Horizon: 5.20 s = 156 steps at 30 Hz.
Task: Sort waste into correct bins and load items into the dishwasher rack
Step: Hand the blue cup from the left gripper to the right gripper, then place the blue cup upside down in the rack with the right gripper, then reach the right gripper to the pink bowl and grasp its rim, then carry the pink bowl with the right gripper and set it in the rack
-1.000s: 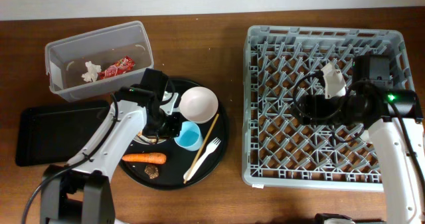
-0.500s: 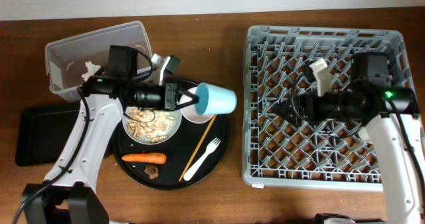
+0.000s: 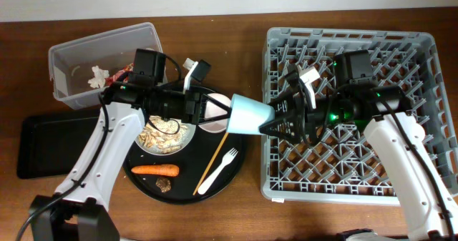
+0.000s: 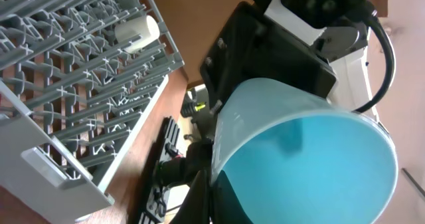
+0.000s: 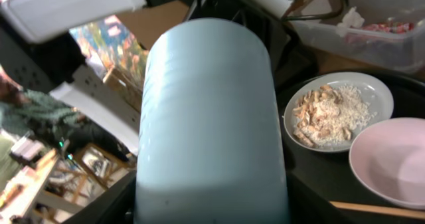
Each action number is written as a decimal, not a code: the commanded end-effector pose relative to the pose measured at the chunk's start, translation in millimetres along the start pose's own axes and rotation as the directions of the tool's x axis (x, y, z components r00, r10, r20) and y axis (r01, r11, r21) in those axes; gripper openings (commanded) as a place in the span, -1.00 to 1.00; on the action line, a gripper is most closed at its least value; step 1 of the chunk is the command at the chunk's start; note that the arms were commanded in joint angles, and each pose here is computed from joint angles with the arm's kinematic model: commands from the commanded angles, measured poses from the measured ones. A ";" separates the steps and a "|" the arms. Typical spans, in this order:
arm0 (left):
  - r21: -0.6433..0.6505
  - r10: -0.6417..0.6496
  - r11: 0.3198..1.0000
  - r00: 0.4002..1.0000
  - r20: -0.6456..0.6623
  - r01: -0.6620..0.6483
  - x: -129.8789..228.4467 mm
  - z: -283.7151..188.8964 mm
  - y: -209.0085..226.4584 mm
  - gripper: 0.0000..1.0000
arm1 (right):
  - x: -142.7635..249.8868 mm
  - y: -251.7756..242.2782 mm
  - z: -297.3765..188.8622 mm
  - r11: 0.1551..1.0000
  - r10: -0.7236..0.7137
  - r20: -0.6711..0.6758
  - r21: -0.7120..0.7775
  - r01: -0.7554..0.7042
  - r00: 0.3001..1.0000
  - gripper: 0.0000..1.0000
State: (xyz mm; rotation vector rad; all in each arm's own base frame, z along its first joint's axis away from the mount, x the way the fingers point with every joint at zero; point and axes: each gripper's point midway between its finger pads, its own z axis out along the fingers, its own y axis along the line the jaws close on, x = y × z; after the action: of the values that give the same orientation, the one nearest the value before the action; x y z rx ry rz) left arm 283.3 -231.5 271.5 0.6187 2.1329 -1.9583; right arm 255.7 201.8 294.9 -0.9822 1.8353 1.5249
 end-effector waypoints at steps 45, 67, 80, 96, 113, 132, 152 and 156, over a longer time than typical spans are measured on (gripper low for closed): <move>-0.884 -0.273 0.420 0.957 0.095 0.207 55.6 -122.9 143.0 0.54 | 51.1 -116.7 -195.8 0.238 0.572 0.255 0.858 -0.455 0.780 0.74; -0.819 -0.371 0.109 0.787 0.493 0.564 88.9 -233.8 153.0 0.74 | 98.2 -248.8 99.2 0.465 0.529 -0.170 0.877 -0.117 0.832 -0.06; -0.819 -0.367 0.110 0.789 0.493 0.563 88.0 -234.3 153.4 0.74 | 114.6 -254.6 100.3 0.456 0.561 -0.185 0.882 -0.115 0.807 -0.92; -0.819 -0.364 0.110 0.790 0.493 0.563 87.5 -234.6 153.6 0.74 | -67.0 -105.4 -283.0 -0.760 0.144 0.203 0.650 -0.023 0.969 -0.92; -0.819 -0.364 0.111 0.790 0.493 0.563 87.2 -234.5 153.7 0.74 | 68.5 -256.8 -300.8 -0.778 0.464 0.310 0.591 0.214 0.830 -0.85; -0.819 -0.360 0.112 0.792 0.494 0.562 86.4 -234.9 154.0 0.74 | 50.2 -240.2 -227.7 -0.602 0.471 0.399 0.797 -0.043 0.787 -0.22; -0.820 -0.359 0.112 0.792 0.494 0.562 86.2 -235.0 154.1 0.83 | 56.2 -331.1 -327.4 -0.237 0.395 0.758 0.630 -0.740 0.519 -0.05; -0.819 -0.360 0.112 0.792 0.494 0.562 86.4 -234.8 154.0 0.83 | 62.0 -337.3 -325.7 -0.239 0.405 0.757 0.629 -0.740 0.512 -0.92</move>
State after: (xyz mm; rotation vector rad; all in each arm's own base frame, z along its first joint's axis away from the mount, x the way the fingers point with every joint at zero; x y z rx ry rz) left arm 303.5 20.7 119.8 -0.5408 2.9956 -0.3457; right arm 503.5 -161.4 116.7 1.0050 2.5024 0.2525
